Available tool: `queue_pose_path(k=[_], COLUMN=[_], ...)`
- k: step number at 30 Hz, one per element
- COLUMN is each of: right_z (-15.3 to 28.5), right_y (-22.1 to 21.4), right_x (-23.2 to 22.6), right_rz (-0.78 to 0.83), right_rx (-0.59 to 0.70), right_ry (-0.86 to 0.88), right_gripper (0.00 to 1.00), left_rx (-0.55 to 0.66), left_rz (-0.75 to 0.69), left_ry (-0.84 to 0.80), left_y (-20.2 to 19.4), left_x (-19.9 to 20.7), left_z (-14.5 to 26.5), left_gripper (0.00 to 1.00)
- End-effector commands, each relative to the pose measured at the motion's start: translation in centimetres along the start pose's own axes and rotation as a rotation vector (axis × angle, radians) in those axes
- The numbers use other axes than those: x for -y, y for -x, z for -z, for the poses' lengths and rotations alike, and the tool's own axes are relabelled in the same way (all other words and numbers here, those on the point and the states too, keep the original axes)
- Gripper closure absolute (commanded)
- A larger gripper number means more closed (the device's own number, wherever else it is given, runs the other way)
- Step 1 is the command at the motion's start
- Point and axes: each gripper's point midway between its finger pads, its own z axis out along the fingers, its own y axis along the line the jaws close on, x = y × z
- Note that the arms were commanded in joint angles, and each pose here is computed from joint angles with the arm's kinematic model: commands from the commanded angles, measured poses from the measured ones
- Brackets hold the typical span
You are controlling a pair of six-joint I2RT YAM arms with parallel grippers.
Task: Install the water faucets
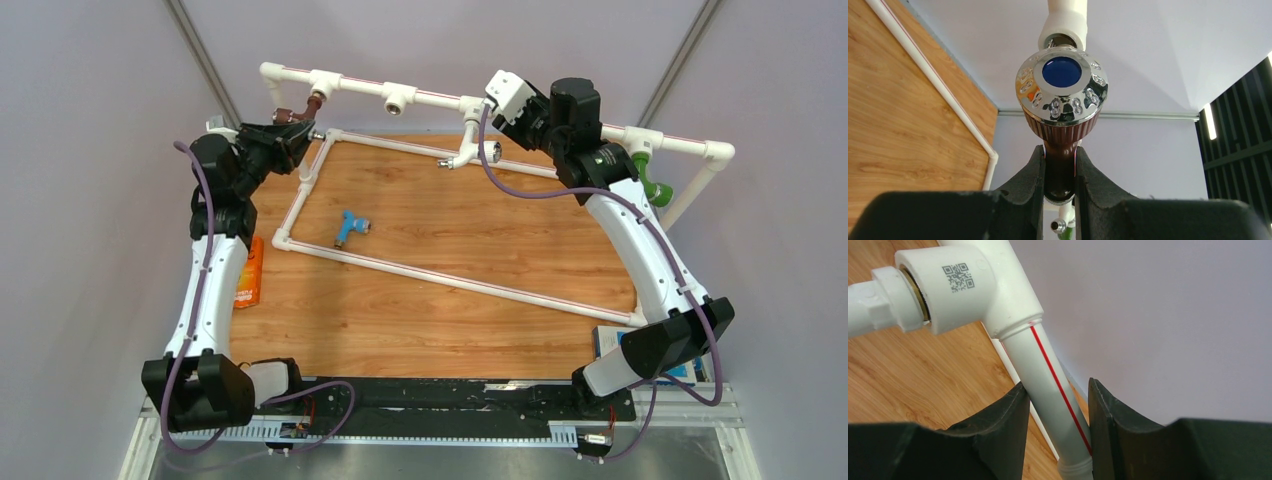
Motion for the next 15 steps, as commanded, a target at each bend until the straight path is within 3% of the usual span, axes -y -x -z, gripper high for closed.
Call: queue_pose_path(k=[1, 15], right_z=[1.10, 0.86], right_y=[-0.84, -1.40], right_x=[-2.19, -2.60], right_rz=[-0.160, -0.147], right_rx=[-0.039, -0.052], right_ry=[0.052, 0.062], right_gripper=[1.00, 1.00], left_rx=[-0.018, -0.033], left_rz=[-0.018, 0.005], left_ry=[-0.038, -0.046], left_y=[-0.20, 0.02], left_x=[1.60, 1.05], left_z=[0.35, -0.62], left_gripper=[1.00, 1.00])
